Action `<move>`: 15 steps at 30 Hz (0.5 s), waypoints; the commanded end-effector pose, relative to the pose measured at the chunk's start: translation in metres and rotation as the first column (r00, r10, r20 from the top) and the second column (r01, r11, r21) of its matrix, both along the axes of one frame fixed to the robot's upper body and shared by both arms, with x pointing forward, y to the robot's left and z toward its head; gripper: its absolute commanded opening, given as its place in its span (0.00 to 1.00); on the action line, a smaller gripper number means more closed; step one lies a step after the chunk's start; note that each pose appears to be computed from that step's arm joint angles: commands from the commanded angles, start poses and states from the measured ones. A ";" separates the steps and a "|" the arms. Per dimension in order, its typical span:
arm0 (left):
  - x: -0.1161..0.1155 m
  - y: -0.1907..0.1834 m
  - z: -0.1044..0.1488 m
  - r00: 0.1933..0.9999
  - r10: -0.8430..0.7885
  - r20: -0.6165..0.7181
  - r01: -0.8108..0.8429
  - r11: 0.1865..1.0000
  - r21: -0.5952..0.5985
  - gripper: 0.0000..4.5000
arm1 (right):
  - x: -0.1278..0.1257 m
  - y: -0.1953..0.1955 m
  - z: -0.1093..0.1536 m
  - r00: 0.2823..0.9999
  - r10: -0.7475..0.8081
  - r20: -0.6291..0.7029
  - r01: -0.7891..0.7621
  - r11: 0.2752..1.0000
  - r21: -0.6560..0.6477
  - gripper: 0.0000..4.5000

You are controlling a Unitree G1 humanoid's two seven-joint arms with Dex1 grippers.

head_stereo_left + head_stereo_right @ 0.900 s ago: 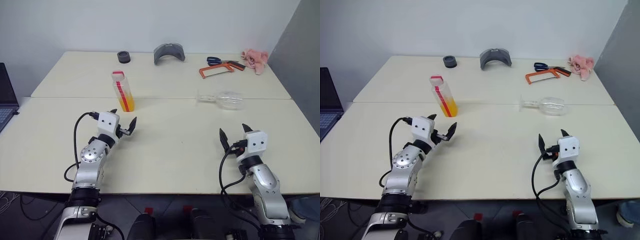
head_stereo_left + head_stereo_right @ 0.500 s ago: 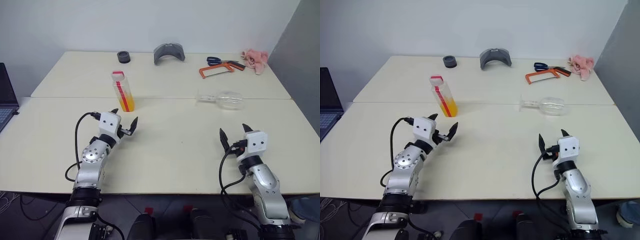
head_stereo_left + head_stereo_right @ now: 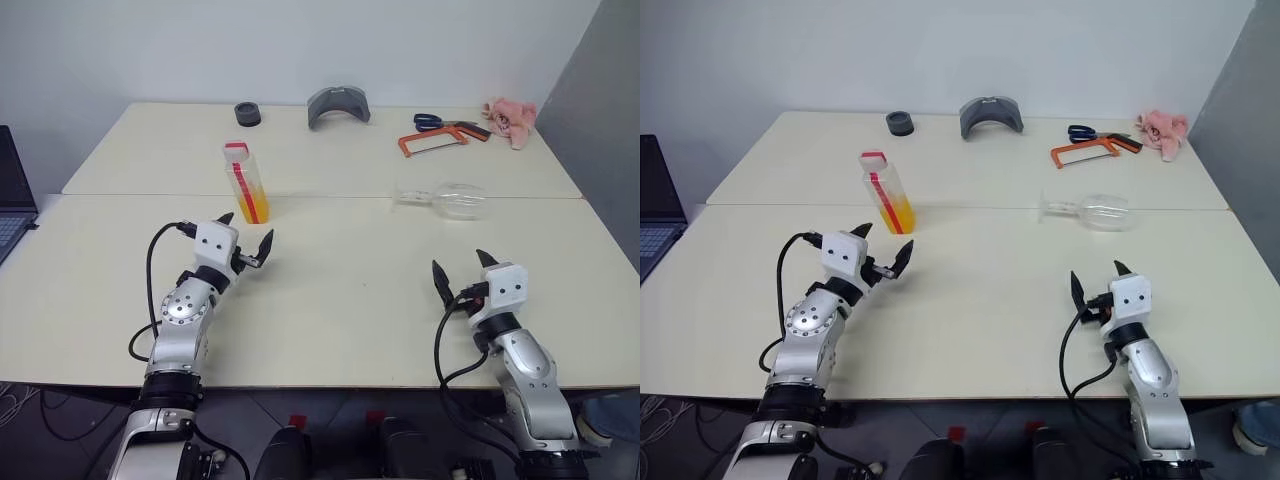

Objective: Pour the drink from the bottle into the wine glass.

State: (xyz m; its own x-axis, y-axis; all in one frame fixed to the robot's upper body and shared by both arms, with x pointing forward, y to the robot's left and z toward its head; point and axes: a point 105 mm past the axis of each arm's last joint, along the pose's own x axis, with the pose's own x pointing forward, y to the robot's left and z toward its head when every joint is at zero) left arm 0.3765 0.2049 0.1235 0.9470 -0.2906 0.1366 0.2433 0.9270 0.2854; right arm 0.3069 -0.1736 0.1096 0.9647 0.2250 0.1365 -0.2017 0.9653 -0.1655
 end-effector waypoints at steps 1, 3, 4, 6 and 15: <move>0.003 0.009 0.016 0.997 0.055 0.063 -0.053 0.998 -0.030 0.99 | -0.003 0.014 0.026 0.992 0.091 0.088 -0.089 0.996 -0.025 1.00; 0.003 0.011 0.016 0.996 0.063 0.060 -0.061 0.998 -0.036 0.99 | -0.004 0.019 0.028 0.988 0.123 0.093 -0.120 0.992 -0.039 1.00; 0.004 0.009 0.017 0.997 0.057 0.061 -0.054 0.998 -0.037 0.99 | -0.004 0.020 0.029 0.987 0.129 0.093 -0.126 0.991 -0.042 1.00; 0.004 0.005 0.018 0.997 0.033 0.066 -0.031 0.999 -0.034 0.99 | -0.004 0.021 0.030 0.986 0.137 0.094 -0.133 0.990 -0.046 1.00; 0.004 -0.003 0.021 0.998 -0.013 0.064 0.015 0.999 -0.036 0.99 | -0.009 0.036 0.031 0.971 0.234 0.056 -0.233 0.972 -0.031 1.00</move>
